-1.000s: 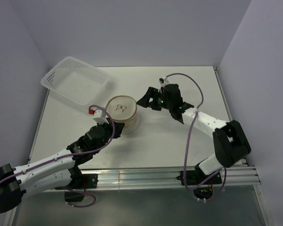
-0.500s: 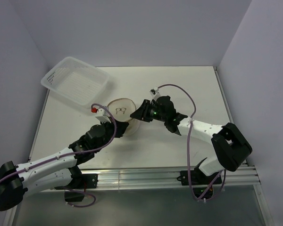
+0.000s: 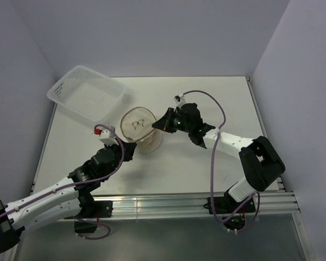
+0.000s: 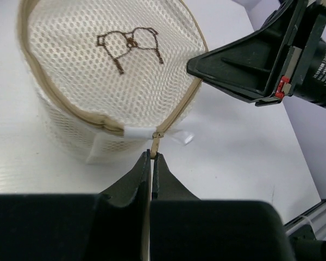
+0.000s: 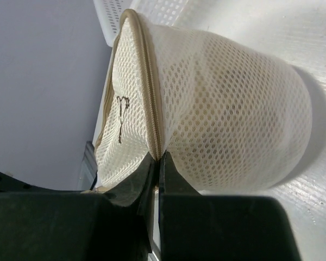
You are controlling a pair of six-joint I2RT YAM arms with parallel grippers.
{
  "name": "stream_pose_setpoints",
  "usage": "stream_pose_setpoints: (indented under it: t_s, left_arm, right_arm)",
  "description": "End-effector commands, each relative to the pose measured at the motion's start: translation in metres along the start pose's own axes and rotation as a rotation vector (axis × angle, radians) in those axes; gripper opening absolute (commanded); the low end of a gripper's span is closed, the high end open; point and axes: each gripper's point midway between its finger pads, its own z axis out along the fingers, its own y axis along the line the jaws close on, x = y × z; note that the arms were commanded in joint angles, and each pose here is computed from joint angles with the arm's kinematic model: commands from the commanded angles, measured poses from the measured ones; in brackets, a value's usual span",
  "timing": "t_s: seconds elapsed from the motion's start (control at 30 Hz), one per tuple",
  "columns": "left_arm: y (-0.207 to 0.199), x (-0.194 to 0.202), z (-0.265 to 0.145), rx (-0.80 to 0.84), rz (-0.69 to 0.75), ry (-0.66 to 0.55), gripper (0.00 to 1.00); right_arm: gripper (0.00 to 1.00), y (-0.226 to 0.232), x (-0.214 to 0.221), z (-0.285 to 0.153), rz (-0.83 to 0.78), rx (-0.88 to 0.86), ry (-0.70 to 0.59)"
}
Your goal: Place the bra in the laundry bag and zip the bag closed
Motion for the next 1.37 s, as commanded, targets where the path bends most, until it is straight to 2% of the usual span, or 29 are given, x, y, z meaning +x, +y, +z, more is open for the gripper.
stream_pose_setpoints:
  t_s: [0.0,0.2,0.33,0.37,0.43,0.47,0.5,0.53,0.57,0.77,0.9,1.1,1.2,1.33]
  left_arm:
    - [0.03,-0.011,-0.011,-0.121,0.048,-0.056,0.0]
    - [0.055,-0.001,-0.016,-0.221,0.029,-0.041,0.0]
    - [0.032,-0.021,-0.015,-0.149,0.015,-0.078,0.0]
    - [0.023,-0.028,-0.014,-0.124,0.011,-0.09,0.07]
    - [0.0,-0.049,-0.017,-0.07,0.009,-0.112,0.3]
    - [-0.005,-0.055,-0.018,-0.061,0.01,-0.115,0.64]
    - [-0.019,-0.072,-0.022,-0.032,0.011,-0.135,0.79]
    - [-0.025,-0.08,-0.024,-0.02,0.014,-0.144,0.95]
    - [-0.034,-0.093,-0.029,-0.003,0.021,-0.161,0.99]
    - [-0.052,-0.135,-0.054,0.023,0.052,-0.203,0.99]
    - [-0.047,-0.147,-0.068,0.0,0.095,-0.208,0.99]
    - [-0.041,-0.15,-0.076,-0.022,0.156,-0.189,0.99]
    - [-0.038,-0.149,-0.079,-0.022,0.157,-0.193,0.99]
    - [-0.039,-0.142,-0.076,0.009,0.161,-0.19,0.99]
  right_arm:
    - [0.0,-0.023,-0.043,0.002,-0.067,0.069,-0.094]
    - [0.0,-0.028,-0.054,0.001,-0.081,0.066,-0.081]
    - [0.0,-0.023,-0.049,0.002,-0.072,0.044,-0.059]
    - [0.0,-0.02,-0.047,0.001,-0.073,0.036,-0.055]
    - [0.19,-0.015,-0.048,-0.003,-0.068,0.029,-0.06]
    - [0.3,-0.015,-0.049,-0.005,-0.068,0.032,-0.065]
    - [0.6,-0.015,-0.049,-0.008,-0.07,0.043,-0.063]
    - [0.77,-0.012,-0.055,-0.013,-0.077,0.054,-0.091]
    - [0.99,-0.013,-0.056,-0.017,-0.082,0.075,-0.096]
    - [1.0,0.009,-0.082,-0.063,-0.159,0.109,-0.234]
    - [1.0,0.031,-0.102,-0.119,-0.212,0.111,-0.41]
    - [1.0,0.033,-0.125,-0.2,-0.229,0.201,-0.684]
    - [1.0,0.027,-0.126,-0.22,-0.227,0.234,-0.753]
    - [1.0,0.02,-0.121,-0.218,-0.217,0.241,-0.748]
